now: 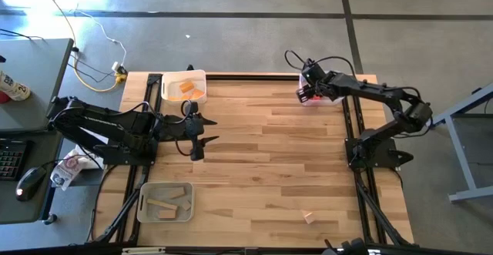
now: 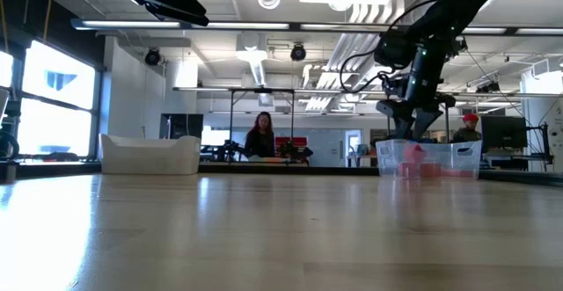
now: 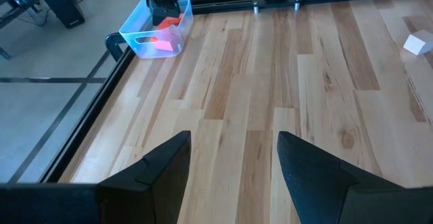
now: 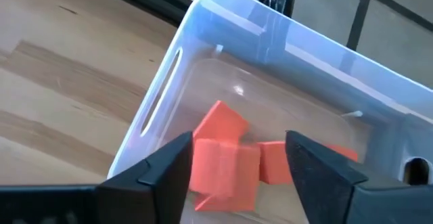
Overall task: Sort & place blocks by color
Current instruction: Put the brown block into the gray bin
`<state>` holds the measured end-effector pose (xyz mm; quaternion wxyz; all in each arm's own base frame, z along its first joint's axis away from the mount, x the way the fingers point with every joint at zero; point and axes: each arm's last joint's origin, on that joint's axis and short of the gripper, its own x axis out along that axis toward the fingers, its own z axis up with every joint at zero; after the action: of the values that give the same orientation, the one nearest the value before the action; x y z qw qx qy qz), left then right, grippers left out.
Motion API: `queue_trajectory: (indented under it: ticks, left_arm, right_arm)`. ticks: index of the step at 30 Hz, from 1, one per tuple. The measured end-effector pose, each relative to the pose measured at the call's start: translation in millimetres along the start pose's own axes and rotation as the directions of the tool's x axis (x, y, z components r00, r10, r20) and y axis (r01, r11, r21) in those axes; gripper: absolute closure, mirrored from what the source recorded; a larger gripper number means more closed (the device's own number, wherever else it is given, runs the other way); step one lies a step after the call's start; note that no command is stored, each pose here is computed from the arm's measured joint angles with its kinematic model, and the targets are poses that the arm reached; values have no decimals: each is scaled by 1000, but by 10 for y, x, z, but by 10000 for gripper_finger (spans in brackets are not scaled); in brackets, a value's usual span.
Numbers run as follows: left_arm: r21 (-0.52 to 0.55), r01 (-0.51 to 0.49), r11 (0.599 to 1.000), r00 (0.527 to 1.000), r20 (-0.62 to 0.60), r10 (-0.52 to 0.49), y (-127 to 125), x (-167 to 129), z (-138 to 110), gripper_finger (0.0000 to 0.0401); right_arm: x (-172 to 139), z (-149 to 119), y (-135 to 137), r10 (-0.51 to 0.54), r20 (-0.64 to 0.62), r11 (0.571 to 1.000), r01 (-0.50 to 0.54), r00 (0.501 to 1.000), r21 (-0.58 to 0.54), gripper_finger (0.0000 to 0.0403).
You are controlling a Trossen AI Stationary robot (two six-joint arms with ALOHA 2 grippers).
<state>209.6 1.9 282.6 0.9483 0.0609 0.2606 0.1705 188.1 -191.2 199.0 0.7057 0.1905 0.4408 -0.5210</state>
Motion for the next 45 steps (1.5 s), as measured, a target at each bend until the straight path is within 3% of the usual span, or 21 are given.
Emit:
queue_trajectory:
  ticks: [7, 17, 27, 45]
  left_arm:
    - [0, -2, 1000, 1000, 0, 2, 0, 0, 0, 194]
    - [0, -2, 1000, 1000, 0, 2, 1, 0, 0, 194]
    - [28, -2, 1000, 1000, -1, 2, 0, 0, -1, 194]
    - [35, -1, 999, 1000, -1, 1, 0, 0, -1, 194]
  right_arm:
    - [-147, 22, 14, 1, -102, 1000, -2, 995, -7, 178]
    - [-407, -154, 352, 62, -201, 989, -87, 978, -118, 190]
    - [-727, -545, 783, 195, -360, 943, -276, 912, -187, 190]
    - [-1426, -1423, 1337, 321, -539, 843, -495, 779, -213, 190]
